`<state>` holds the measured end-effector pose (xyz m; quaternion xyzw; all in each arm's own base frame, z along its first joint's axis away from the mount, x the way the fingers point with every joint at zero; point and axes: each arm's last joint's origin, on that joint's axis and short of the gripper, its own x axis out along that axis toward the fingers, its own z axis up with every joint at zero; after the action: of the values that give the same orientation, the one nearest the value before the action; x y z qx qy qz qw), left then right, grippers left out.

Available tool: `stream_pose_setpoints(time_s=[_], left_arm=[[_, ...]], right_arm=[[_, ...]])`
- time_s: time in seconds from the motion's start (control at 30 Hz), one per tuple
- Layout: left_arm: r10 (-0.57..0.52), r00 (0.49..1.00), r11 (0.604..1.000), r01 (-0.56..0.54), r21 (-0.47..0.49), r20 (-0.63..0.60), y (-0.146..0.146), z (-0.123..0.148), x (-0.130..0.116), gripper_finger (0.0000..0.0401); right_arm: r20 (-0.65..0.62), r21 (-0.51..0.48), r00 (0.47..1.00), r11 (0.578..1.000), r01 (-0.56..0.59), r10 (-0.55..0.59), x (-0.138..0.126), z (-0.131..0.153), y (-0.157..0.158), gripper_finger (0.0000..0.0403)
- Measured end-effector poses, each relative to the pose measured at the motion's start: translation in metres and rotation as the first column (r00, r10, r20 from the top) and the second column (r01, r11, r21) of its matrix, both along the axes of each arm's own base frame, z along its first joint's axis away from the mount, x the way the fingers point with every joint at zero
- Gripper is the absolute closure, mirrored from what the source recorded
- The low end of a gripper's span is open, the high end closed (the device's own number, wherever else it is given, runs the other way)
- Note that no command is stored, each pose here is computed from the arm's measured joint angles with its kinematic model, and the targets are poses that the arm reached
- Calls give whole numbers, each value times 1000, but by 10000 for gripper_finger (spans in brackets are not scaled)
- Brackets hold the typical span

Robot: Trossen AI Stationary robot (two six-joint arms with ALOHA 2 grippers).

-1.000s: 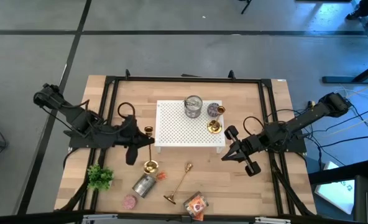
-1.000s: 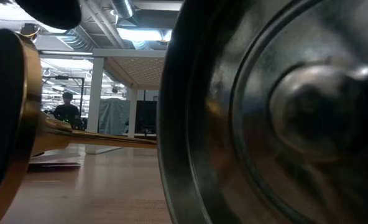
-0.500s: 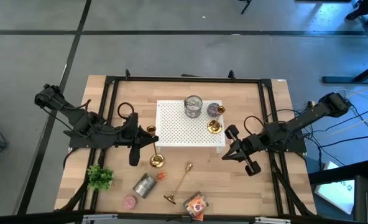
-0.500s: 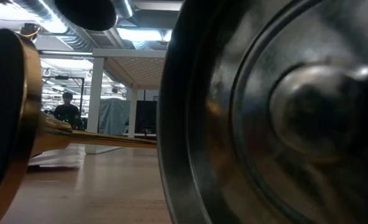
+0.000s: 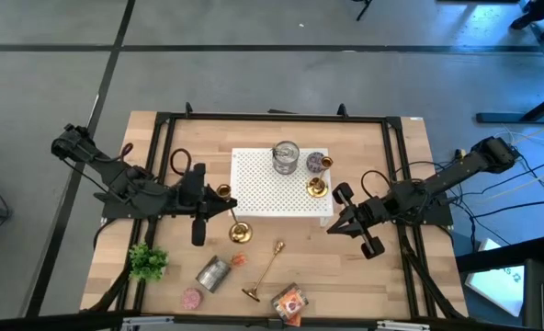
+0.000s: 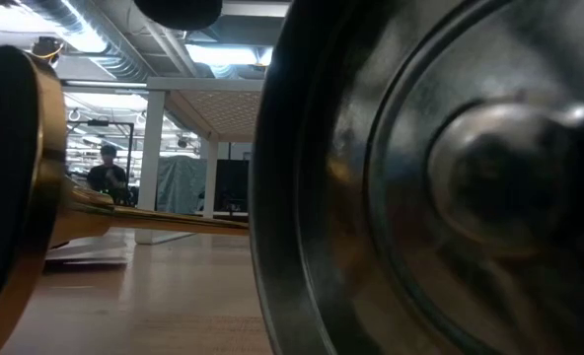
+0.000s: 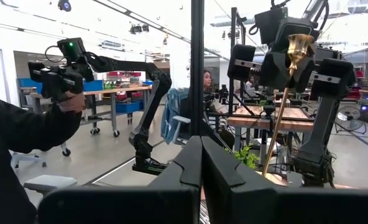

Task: Pick & Place candle stick holders
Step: Put the left gold candle holder on the shelf

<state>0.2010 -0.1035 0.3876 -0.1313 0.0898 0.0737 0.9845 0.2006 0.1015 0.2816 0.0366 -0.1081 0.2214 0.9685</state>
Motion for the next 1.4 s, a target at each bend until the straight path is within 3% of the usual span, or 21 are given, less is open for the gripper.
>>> stream_pose_setpoints(time_s=[0.33,0.6,0.77,1.1,1.4], left_arm=[[37,999,997,-35,68,-23,-3,-6,8,389],[113,994,969,-111,219,5,-10,-11,27,389],[153,988,947,-144,287,-11,-7,-16,35,389],[203,979,950,-193,243,-13,14,9,39,389],[259,958,958,-238,161,-126,42,5,46,389]], right_arm=[[-7,-3,1000,1000,2,-2,-5,3,-3,398],[-145,-29,989,1000,-9,5,-37,9,-18,398],[-203,-35,979,999,-12,4,-43,6,-22,398],[-268,-28,953,990,138,-140,-42,1,-26,398],[-265,-26,953,989,143,-144,-42,1,-26,398]])
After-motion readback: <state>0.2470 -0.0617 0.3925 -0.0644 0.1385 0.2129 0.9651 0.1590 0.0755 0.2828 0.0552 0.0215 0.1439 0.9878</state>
